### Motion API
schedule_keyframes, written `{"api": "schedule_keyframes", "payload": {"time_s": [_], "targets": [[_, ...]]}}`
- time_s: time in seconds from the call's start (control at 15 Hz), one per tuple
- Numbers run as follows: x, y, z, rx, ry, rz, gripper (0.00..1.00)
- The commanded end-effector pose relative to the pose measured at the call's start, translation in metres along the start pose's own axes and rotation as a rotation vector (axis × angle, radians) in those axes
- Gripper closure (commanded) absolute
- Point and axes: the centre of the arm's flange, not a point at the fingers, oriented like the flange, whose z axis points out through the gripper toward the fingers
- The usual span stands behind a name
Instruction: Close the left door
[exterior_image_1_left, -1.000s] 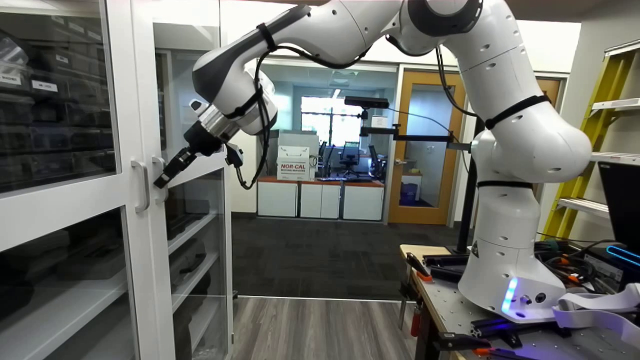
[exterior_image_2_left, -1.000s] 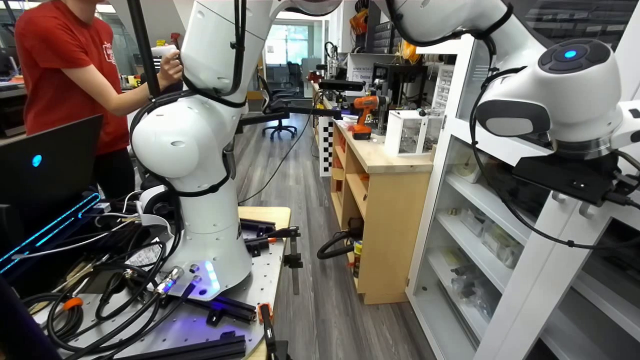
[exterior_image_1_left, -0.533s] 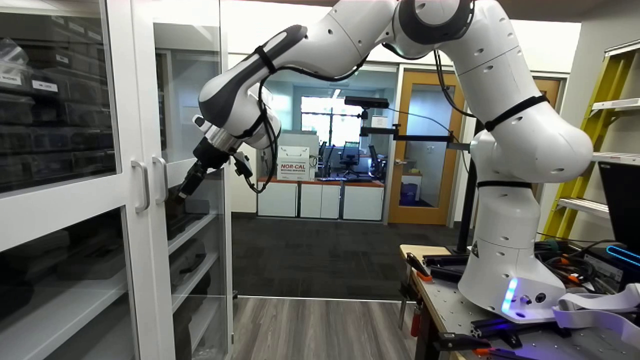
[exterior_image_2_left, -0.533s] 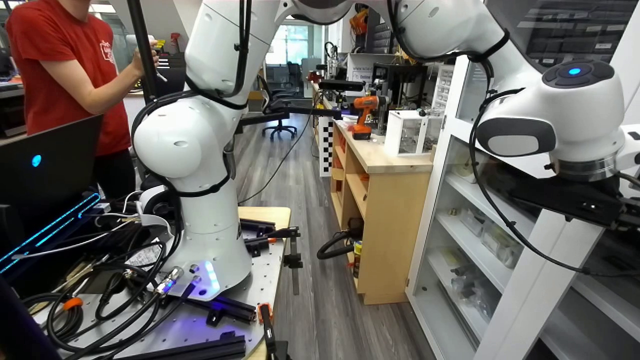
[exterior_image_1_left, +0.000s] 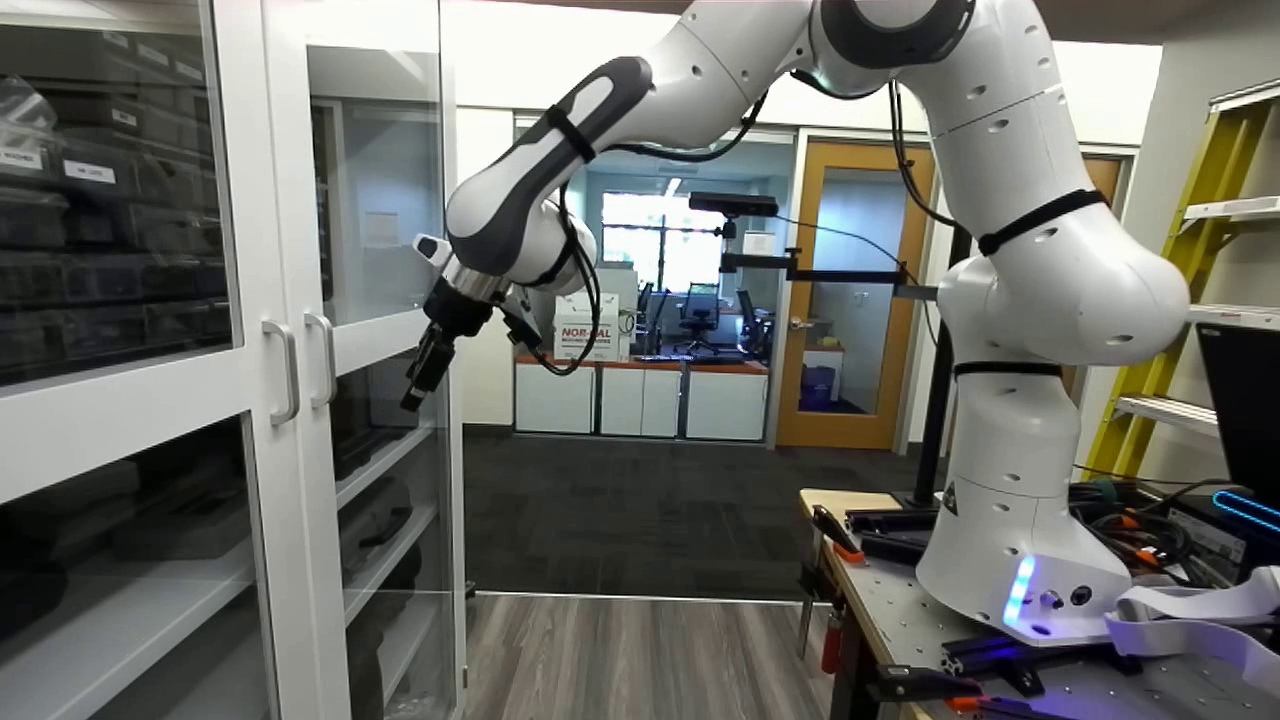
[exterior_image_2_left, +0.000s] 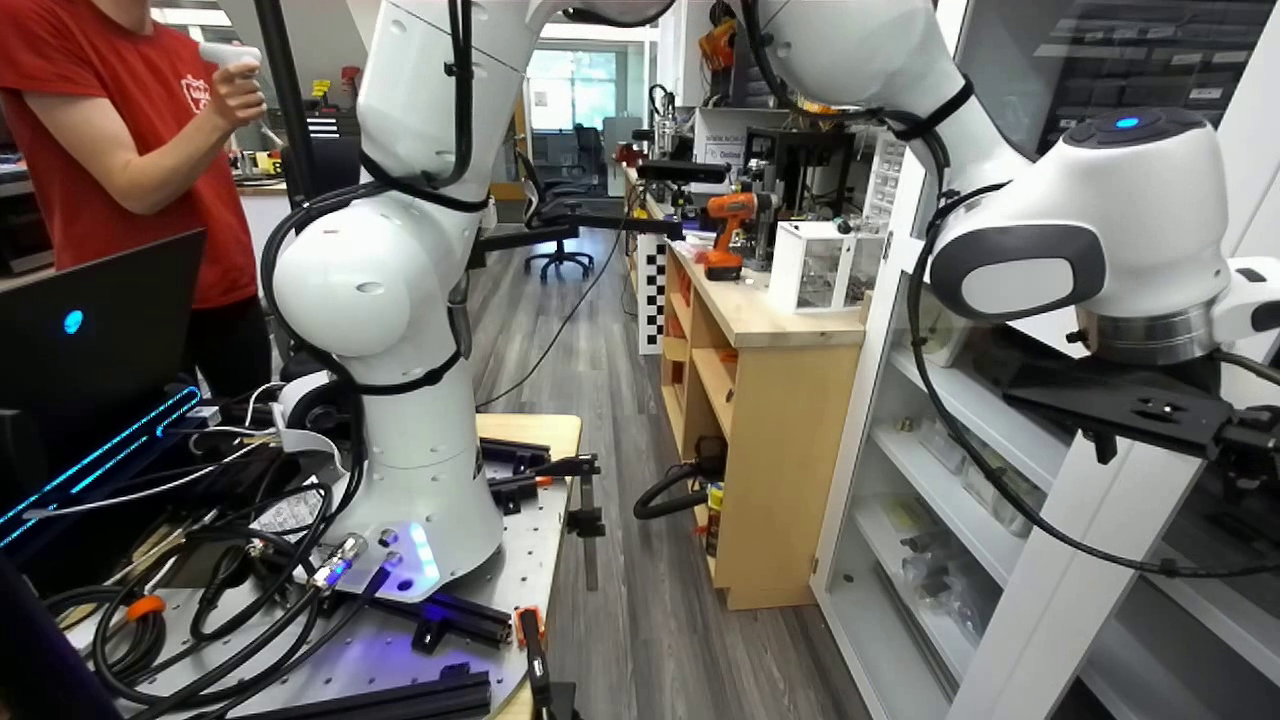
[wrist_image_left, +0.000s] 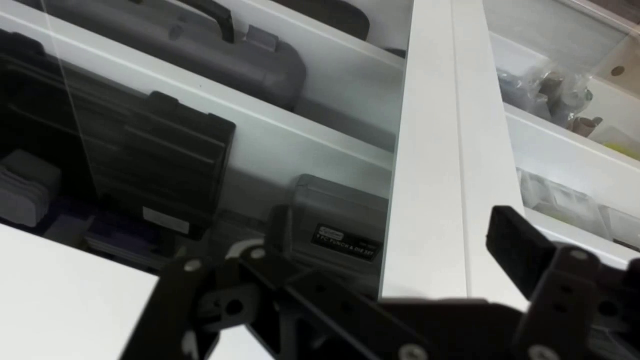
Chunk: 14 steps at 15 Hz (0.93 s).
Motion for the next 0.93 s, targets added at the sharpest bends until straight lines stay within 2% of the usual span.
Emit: {"api": "schedule_keyframes", "payload": {"time_s": [0.0, 0.6, 0.67, 0.87], "targets": [[-0.021, -0.005, -0.047, -0.023, -0.043, 0.056, 0.0], [-0.057, -0.004, -0.102, -0.033, -0.068, 0.049, 0.0], [-0.043, 0.003, -0.075, -0.041, -0.051, 0.066, 0.0], [-0.05, 0.001, -0.084, -0.042, -0.054, 0.064, 0.0]]}}
